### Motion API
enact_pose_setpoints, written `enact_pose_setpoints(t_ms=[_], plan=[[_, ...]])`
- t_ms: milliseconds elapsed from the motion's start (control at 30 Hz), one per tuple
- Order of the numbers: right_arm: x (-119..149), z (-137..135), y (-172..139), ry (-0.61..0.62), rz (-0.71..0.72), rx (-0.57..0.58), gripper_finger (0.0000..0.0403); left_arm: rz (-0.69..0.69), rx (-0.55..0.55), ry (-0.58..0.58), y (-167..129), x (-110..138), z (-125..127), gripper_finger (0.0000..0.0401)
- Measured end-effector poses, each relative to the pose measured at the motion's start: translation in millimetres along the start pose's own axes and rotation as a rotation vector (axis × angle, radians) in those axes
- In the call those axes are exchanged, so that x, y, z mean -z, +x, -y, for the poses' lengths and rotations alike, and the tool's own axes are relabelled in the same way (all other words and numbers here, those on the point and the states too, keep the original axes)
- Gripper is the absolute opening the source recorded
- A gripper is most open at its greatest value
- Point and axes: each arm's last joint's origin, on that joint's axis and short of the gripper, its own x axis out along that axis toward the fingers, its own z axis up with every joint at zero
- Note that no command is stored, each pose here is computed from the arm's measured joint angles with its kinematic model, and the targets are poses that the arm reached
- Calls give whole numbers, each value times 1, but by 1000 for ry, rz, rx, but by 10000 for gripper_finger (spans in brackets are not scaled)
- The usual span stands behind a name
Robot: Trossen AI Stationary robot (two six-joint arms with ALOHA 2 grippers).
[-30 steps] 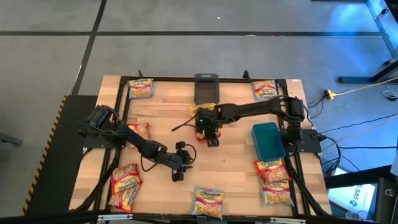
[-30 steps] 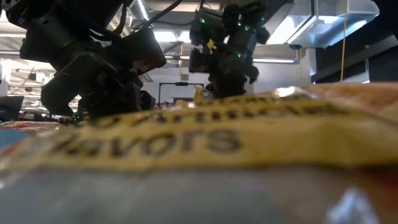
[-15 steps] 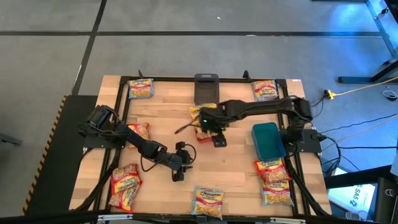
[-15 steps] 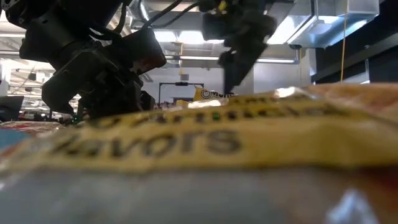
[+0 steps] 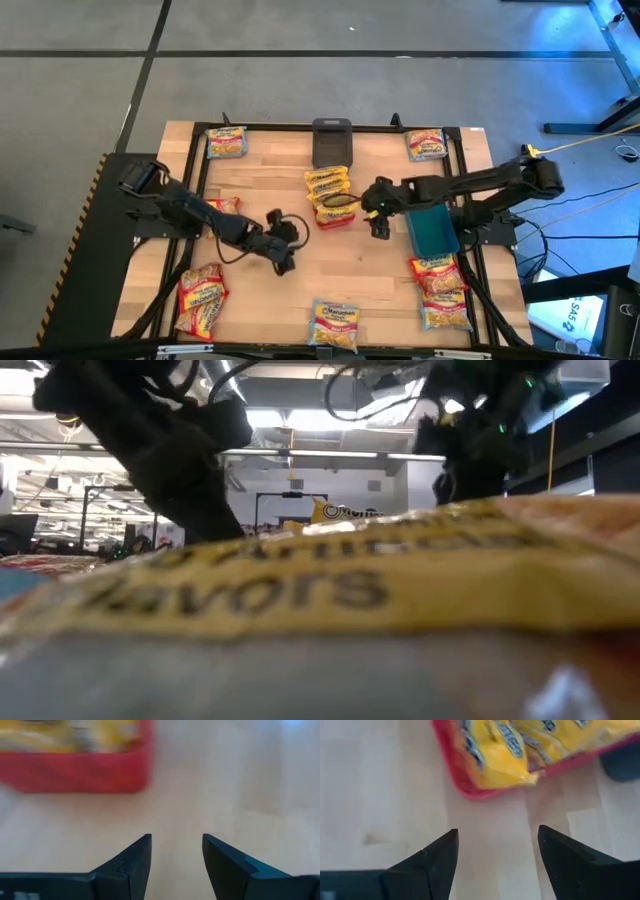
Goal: Sort Maruchan noodles
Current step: Adjust the red bin
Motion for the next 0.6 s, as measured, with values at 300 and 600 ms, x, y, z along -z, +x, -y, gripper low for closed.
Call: enact_pose_setpoints(t_ms=[300, 600], plan=[[30, 10, 36, -28, 76, 120, 224, -63, -167, -48, 28, -9, -50, 170], [28, 13, 58, -18, 108, 111, 221, -11, -216, -40, 45, -21, -73, 170]])
